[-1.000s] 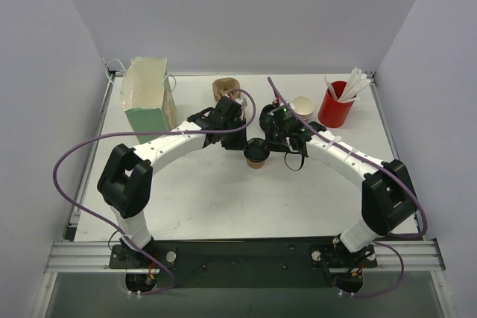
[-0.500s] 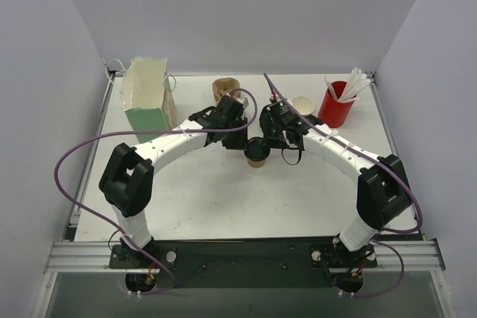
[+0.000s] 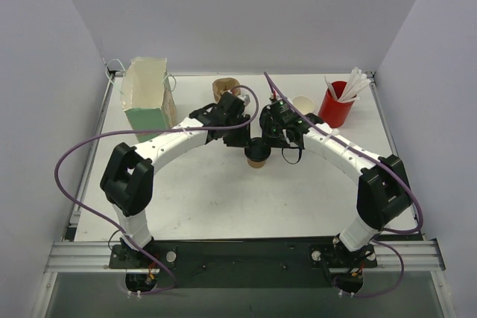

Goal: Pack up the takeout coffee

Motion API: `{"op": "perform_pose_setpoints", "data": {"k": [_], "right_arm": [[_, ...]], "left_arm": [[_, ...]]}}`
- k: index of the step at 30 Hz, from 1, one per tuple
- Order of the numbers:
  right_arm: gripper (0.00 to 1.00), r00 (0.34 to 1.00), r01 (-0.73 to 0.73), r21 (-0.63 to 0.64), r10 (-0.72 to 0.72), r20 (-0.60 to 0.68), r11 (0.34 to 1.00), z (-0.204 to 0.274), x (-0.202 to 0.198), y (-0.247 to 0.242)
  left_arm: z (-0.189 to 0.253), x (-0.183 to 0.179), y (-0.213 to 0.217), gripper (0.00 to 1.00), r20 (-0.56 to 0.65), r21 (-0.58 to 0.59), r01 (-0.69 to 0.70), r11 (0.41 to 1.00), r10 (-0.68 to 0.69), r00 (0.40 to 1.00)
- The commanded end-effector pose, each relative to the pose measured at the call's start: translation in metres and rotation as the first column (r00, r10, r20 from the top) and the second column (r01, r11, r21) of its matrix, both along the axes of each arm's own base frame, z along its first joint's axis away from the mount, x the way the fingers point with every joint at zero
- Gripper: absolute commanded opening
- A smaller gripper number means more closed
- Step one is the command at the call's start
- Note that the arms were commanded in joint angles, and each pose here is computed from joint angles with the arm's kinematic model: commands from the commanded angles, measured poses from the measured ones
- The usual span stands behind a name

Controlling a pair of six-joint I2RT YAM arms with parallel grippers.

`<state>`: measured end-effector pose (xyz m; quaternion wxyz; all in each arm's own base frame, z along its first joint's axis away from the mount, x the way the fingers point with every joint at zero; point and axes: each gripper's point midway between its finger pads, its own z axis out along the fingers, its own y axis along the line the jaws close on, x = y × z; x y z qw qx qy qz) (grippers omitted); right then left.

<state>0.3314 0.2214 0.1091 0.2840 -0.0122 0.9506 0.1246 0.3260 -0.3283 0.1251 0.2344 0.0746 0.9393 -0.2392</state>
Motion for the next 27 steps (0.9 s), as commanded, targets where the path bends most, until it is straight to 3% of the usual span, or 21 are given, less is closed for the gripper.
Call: {"op": "perform_pose_setpoints", "data": {"k": [1, 5, 11, 16, 27], "right_arm": [[0.37, 0.999, 0.004, -0.015, -0.003, 0.037, 1.000, 0.017, 0.008, -0.003], [0.51, 0.999, -0.008, -0.014, 0.009, 0.050, 1.000, 0.023, 0.008, -0.001], [0.63, 0.997, -0.035, -0.048, 0.039, 0.065, 0.998, 0.028, 0.007, 0.006], [0.66, 0.996, -0.064, -0.101, 0.070, 0.058, 0.993, 0.024, 0.005, 0.015], [0.71, 0.994, -0.093, -0.213, 0.104, 0.040, 0.973, 0.019, 0.004, 0.022]], "left_arm": [[0.031, 0.015, -0.002, 0.41, 0.064, -0.040, -0.002, 0.999, 0.004, 0.998], [0.036, 0.021, 0.014, 0.42, 0.072, -0.036, -0.038, 0.999, 0.040, 0.997], [0.041, 0.032, 0.055, 0.42, 0.082, -0.027, -0.124, 0.992, 0.126, 0.989], [0.046, 0.038, 0.085, 0.45, 0.092, -0.033, -0.183, 0.983, 0.185, 0.978], [0.049, 0.032, 0.095, 0.45, 0.094, -0.057, -0.187, 0.981, 0.192, 0.977]]}}
